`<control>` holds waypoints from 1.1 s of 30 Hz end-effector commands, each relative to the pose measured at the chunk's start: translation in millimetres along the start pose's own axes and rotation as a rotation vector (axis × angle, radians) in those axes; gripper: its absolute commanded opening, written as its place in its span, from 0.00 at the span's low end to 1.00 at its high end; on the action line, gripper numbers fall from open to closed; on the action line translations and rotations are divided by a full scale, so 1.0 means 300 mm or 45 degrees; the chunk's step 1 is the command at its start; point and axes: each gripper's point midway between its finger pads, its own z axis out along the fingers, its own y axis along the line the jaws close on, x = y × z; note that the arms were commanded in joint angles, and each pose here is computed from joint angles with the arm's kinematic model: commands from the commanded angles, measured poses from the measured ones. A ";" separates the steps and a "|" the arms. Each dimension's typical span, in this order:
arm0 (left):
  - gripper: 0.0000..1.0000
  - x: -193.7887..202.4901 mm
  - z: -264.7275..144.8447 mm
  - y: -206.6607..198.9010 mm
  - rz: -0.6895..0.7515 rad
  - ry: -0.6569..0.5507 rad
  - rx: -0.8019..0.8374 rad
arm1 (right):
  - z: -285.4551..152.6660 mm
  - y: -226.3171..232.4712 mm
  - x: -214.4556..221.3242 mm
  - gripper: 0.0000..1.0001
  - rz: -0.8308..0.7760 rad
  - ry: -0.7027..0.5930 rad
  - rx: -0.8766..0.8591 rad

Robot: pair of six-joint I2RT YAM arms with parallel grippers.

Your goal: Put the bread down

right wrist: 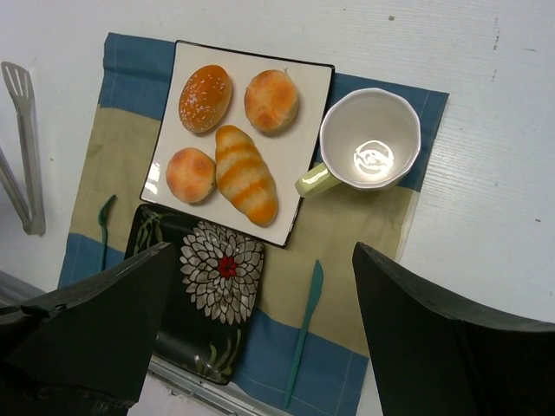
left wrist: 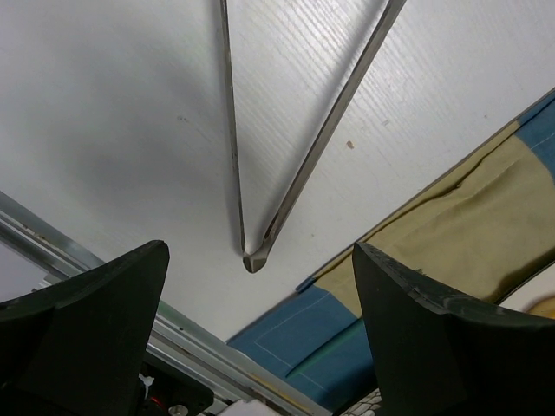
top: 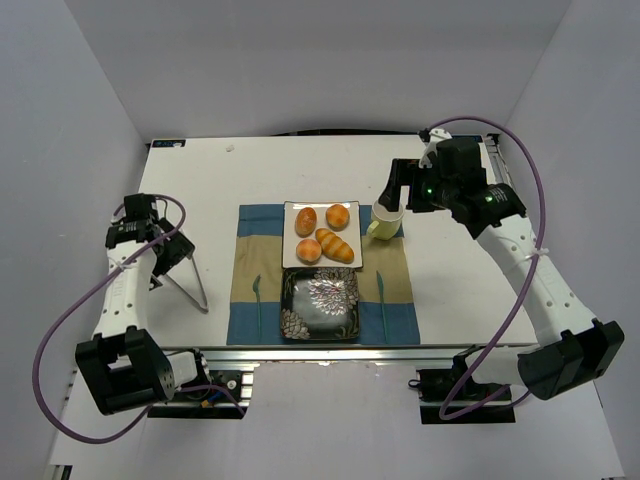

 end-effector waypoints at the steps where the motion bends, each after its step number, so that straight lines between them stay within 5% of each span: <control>1: 0.98 0.025 0.007 -0.005 0.017 0.005 0.053 | -0.032 0.016 -0.076 0.89 -0.017 -0.106 -0.002; 33: 0.98 0.076 0.194 0.002 0.137 0.132 0.029 | 0.000 -0.001 0.062 0.89 0.027 -0.084 -0.048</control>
